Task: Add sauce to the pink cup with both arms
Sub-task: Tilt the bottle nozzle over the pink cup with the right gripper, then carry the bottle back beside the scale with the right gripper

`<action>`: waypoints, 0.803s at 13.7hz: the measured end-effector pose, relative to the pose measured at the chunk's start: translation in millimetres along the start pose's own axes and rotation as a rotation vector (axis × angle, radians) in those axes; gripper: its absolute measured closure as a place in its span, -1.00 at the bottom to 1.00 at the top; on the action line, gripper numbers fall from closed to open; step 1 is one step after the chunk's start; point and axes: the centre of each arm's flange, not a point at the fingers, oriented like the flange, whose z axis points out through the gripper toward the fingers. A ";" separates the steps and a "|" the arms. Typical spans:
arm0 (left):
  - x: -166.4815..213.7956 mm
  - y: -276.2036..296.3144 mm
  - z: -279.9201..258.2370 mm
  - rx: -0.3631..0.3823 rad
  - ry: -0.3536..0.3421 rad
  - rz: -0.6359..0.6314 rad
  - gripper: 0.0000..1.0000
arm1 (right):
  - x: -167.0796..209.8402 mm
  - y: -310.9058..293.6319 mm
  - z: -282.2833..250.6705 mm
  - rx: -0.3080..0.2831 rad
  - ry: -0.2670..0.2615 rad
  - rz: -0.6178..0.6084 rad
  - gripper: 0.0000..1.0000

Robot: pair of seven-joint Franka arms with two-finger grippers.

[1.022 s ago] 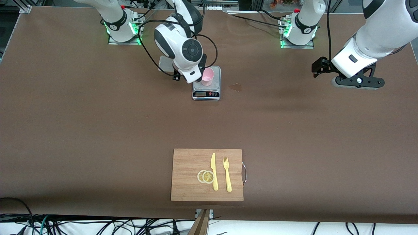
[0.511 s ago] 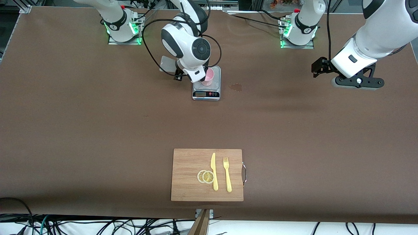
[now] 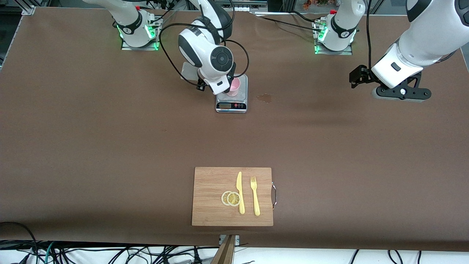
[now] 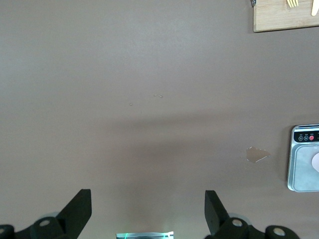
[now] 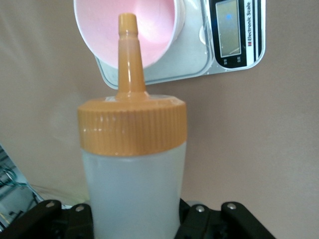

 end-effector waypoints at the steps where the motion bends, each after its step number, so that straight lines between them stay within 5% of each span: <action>1: 0.2 0.0 0.3 0.000 0.000 0.000 -1.00 | -2.8 3.1 -4.4 0.027 0.027 -0.005 0.48; 5: 1.1 0.1 1.4 0.000 -0.002 0.000 -1.00 | -29.5 30.9 -25.2 0.121 0.159 -0.088 0.48; 11: 2.5 0.3 1.9 -0.001 -0.002 0.001 -1.00 | -116.8 100.4 -49.2 0.180 0.386 -0.255 0.48</action>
